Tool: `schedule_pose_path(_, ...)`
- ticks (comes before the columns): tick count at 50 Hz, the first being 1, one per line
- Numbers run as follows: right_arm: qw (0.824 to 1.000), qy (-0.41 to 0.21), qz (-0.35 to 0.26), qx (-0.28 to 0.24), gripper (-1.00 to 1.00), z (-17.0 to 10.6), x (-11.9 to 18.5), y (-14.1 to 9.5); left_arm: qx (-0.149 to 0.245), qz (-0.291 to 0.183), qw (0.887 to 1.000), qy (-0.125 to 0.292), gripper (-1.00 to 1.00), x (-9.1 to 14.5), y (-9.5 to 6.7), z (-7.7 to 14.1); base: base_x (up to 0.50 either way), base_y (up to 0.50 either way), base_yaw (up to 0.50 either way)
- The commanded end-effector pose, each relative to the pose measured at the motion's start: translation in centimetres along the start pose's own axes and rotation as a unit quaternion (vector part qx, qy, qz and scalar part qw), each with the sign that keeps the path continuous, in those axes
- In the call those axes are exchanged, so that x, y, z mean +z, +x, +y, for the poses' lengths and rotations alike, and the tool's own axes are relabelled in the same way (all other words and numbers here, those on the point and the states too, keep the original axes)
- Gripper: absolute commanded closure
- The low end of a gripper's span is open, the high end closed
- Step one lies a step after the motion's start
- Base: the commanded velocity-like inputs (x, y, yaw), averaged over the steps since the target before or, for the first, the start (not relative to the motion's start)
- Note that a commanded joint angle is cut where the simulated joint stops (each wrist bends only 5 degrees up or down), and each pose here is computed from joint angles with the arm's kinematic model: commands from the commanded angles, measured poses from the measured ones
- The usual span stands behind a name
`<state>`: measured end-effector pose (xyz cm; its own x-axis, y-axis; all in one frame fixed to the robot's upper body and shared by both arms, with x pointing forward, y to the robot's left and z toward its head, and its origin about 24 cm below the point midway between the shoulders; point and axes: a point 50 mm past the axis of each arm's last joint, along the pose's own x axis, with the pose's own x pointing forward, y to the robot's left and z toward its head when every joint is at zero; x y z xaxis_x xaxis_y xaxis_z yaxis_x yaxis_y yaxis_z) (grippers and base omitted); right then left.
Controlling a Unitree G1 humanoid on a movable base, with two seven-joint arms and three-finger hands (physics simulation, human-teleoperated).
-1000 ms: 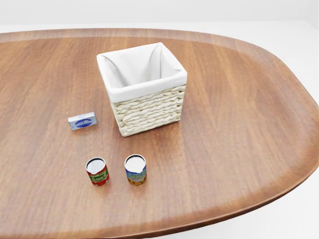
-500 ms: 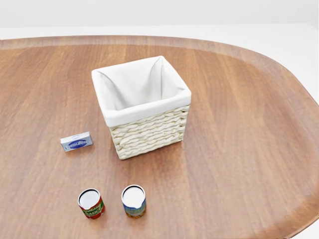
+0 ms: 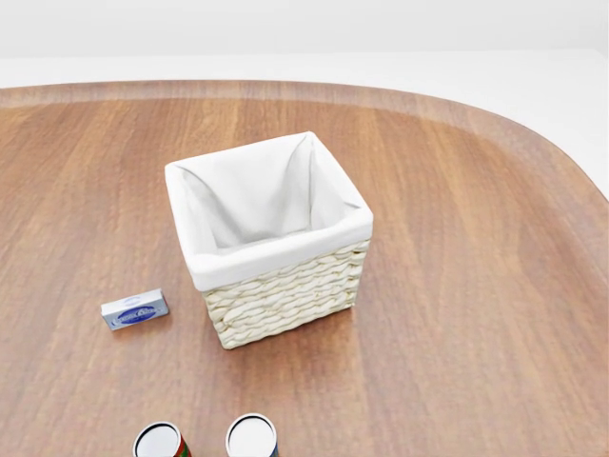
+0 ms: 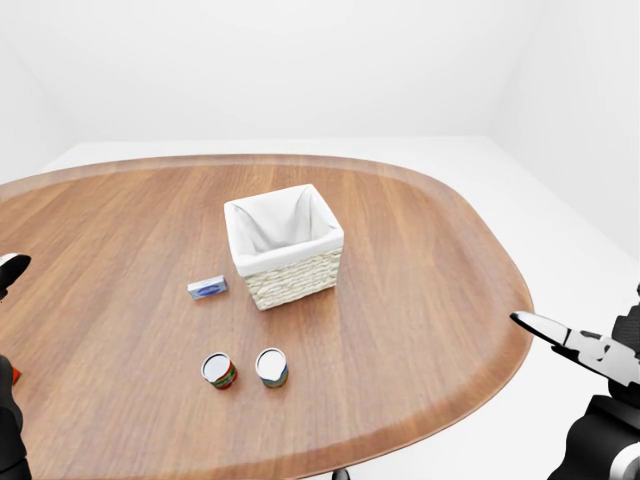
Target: Pick up the tomato sauce, and put it in the basket.
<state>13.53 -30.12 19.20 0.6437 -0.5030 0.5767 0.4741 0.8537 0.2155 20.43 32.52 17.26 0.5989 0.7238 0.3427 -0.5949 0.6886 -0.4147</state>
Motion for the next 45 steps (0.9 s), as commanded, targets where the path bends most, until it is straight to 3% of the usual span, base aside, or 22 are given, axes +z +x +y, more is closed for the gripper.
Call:
schedule_pose_path(1,1.0,0.006,0.001,0.001,-1.0,0.0,0.0,-0.1,-0.072,0.019,0.996,0.041,-1.0,-1.6,-0.4,-2.0,0.0,0.0,0.0)
schedule_pose_path(6,1.0,0.005,0.004,0.003,-1.0,0.0,-0.1,-0.2,-0.148,0.022,0.988,0.04,-1.0,-1.9,-1.3,-3.9,0.0,0.0,0.0)
schedule_pose_path(7,1.0,0.005,0.004,0.003,-1.0,0.0,-0.1,-0.1,-0.177,0.008,0.981,0.082,-1.0,-1.9,-1.7,-4.7,0.0,0.0,0.0)
schedule_pose_path(8,1.0,0.006,0.004,0.004,-1.0,0.0,-0.1,-0.1,-0.184,-0.002,0.978,0.095,-1.0,-1.7,-1.9,-4.9,0.0,0.0,0.0)
schedule_pose_path(9,1.0,0.005,0.004,0.005,-1.0,0.1,-0.1,-0.2,-0.229,-0.011,0.963,0.138,-1.0,-1.9,-2.6,-6.0,0.0,0.0,0.0)
schedule_pose_path(10,1.0,0.005,0.004,0.005,-1.0,0.1,-0.1,-0.2,-0.233,-0.015,0.962,0.143,-1.0,-1.8,-2.7,-6.1,0.0,0.0,0.0)
schedule_pose_path(14,1.0,0.006,0.002,0.005,-1.0,0.1,0.0,-0.2,-0.301,-0.037,0.928,0.217,-1.0,-2.0,-4.2,-7.5,0.0,0.0,0.0)
schedule_pose_path(15,1.0,0.005,0.002,0.006,-1.0,0.2,0.0,-0.1,-0.352,-0.045,0.895,0.271,-1.0,-2.2,-5.4,-8.2,0.0,0.0,0.0)
schedule_pose_path(17,1.0,0.005,0.002,0.006,-1.0,0.3,-0.1,-0.1,-0.384,-0.043,0.864,0.323,-1.0,-2.9,-6.5,-8.5,0.0,0.0,0.0)
schedule_pose_path(19,1.0,0.005,0.003,0.006,-1.0,0.3,-0.1,-0.1,-0.418,-0.017,0.825,0.38,-1.0,-4.4,-7.6,-8.3,0.0,0.0,0.0)
schedule_pose_path(20,1.0,0.005,0.002,0.006,-1.0,0.2,-0.1,-0.1,-0.439,0.003,0.798,0.412,-1.0,-5.3,-8.4,-8.0,0.0,0.0,0.0)
schedule_pose_path(21,1.0,0.005,0.003,0.006,-1.0,0.2,-0.1,-0.1,-0.442,0.018,0.782,0.439,-1.0,-6.2,-9.1,-7.6,0.0,0.0,0.0)
schedule_pose_path(22,1.0,0.005,0.003,0.006,-1.0,0.2,-0.1,-0.1,-0.437,0.02,0.791,0.427,-1.0,-6.0,-9.0,-7.7,0.0,0.0,0.0)
schedule_pose_path(23,1.0,0.005,0.004,0.006,-1.0,0.2,-0.1,-0.2,-0.444,0.028,0.792,0.417,-1.0,-6.0,-9.0,-7.8,0.0,0.0,0.0)
schedule_pose_path(24,1.0,0.005,0.007,0.005,-1.0,0.1,-0.3,-0.2,-0.449,0.034,0.778,0.439,-1.0,-6.4,-9.2,-7.6,0.0,0.0,0.0)
schedule_pose_path(26,1.0,0.004,0.007,0.005,-1.0,0.2,-0.3,-0.2,-0.446,0.042,0.766,0.461,-1.0,-6.7,-9.3,-7.2,0.0,0.0,0.0)
schedule_pose_path(29,1.0,0.003,0.008,0.005,-1.0,0.2,-0.3,-0.2,-0.466,0.063,0.734,0.49,-1.0,-7.2,-10.4,-6.5,0.0,0.0,0.0)
schedule_pose_path(35,1.0,0.002,0.009,0.005,-1.0,0.3,-0.4,-0.2,-0.475,0.099,0.713,0.506,-1.0,-8.2,-11.1,-5.7,0.0,0.0,0.0)
schedule_pose_path(38,1.0,0.002,0.008,0.005,-1.0,0.3,-0.3,-0.2,-0.48,0.129,0.687,0.531,-1.0,-9.5,-11.8,-4.7,0.0,0.0,0.0)
schedule_pose_path(39,1.0,0.002,0.006,0.004,-1.0,0.3,-0.2,-0.2,-0.486,0.143,0.673,0.539,-1.0,-10.1,-12.3,-4.2,0.0,0.0,0.0)
schedule_pose_path(41,1.0,0.002,0.007,0.005,-1.0,0.3,-0.3,-0.2,-0.492,0.155,0.667,0.537,-1.0,-10.3,-12.7,-4.1,0.0,0.0,0.0)
schedule_pose_path(45,1.0,0.002,0.007,0.004,-1.0,0.2,-0.3,-0.2,-0.515,0.165,0.639,0.548,-1.0,-11.1,-13.7,-3.5,0.0,0.0,0.0)
